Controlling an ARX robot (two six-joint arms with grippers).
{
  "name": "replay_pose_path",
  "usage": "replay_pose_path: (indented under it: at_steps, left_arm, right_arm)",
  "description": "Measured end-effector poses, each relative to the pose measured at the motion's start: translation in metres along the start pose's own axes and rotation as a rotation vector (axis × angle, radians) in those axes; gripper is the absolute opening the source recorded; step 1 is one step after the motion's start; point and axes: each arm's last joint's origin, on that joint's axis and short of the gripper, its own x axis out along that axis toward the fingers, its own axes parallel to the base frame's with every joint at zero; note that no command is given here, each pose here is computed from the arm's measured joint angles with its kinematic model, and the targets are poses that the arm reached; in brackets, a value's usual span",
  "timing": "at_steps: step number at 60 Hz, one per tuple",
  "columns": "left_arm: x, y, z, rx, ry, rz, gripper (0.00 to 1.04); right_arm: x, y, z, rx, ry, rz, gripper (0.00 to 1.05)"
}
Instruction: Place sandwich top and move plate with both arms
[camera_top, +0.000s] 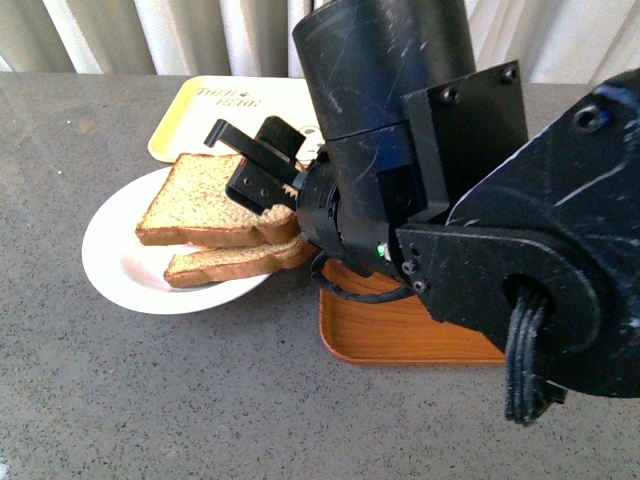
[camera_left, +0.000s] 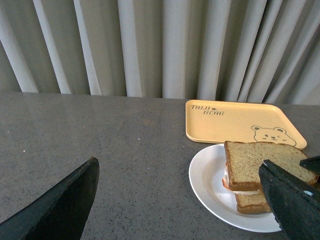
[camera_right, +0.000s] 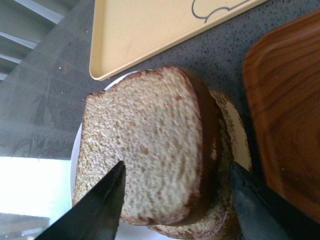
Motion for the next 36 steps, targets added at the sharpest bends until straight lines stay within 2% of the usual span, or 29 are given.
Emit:
replay_pose_path:
  at_steps: [12, 25, 36]
  left_arm:
    - [0.0, 0.0, 0.0, 0.0, 0.0, 0.0, 0.96]
    - [0.0, 0.0, 0.0, 0.0, 0.0, 0.0, 0.96]
    - [0.0, 0.0, 0.0, 0.0, 0.0, 0.0, 0.96]
  right_arm:
    - [-0.016, 0.002, 0.029, -0.012, -0.057, 0.027, 0.97]
    - [-0.045, -0.013, 0.067, -0.07, -0.157, 0.012, 0.96]
    - [-0.081, -0.012, 0.094, -0.215, -0.274, 0.032, 0.95]
